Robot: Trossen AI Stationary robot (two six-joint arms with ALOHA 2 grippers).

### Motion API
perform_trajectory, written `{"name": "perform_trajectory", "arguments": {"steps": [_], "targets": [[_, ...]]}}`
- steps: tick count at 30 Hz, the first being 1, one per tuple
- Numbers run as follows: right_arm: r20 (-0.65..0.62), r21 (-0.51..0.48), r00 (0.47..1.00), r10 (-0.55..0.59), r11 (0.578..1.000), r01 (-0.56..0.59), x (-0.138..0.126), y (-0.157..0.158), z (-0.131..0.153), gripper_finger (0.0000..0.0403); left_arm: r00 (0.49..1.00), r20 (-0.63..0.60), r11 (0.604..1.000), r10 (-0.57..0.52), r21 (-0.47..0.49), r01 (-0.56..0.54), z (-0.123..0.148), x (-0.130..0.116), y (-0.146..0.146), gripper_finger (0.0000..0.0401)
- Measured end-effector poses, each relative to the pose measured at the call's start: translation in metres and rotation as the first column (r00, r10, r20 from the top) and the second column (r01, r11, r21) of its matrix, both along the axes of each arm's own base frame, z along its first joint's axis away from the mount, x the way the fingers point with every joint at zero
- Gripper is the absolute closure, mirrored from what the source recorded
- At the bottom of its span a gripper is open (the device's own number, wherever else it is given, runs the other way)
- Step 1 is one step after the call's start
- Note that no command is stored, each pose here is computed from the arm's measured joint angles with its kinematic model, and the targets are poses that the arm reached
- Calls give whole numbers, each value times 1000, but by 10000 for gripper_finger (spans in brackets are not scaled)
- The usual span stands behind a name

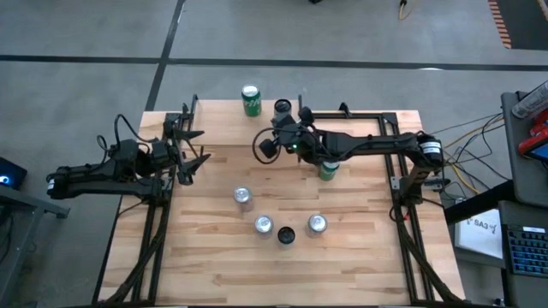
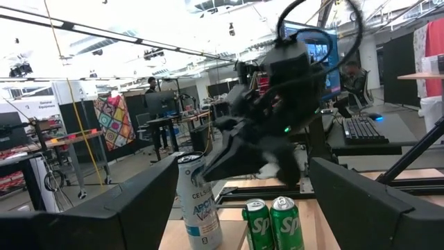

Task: Place canned beverage on shelf
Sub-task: Put the top white-blue soda can on the shelf

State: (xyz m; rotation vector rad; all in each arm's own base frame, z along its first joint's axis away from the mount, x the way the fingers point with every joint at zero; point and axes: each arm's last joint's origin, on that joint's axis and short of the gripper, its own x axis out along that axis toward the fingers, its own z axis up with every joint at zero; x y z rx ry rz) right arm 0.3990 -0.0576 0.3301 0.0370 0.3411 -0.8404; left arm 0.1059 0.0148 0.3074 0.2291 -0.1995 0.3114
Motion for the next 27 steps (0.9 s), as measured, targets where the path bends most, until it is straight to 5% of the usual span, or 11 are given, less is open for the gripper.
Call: {"name": "perform_trajectory", "arguments": {"steps": [5, 12, 27], "targets": [[43, 133, 996, 73, 988, -78, -9, 5, 6, 390, 1000, 0, 1000, 0, 0, 0, 0, 0, 0, 91], [-21, 249, 1000, -15, 968, 19, -25, -10, 0, 390, 1000, 0, 1000, 0, 0, 0, 0, 0, 0, 91], [-24, 250, 995, -101, 963, 104, -30, -34, -2, 390, 1000, -1, 1000, 1, 3, -1, 0, 0, 0, 91]]}}
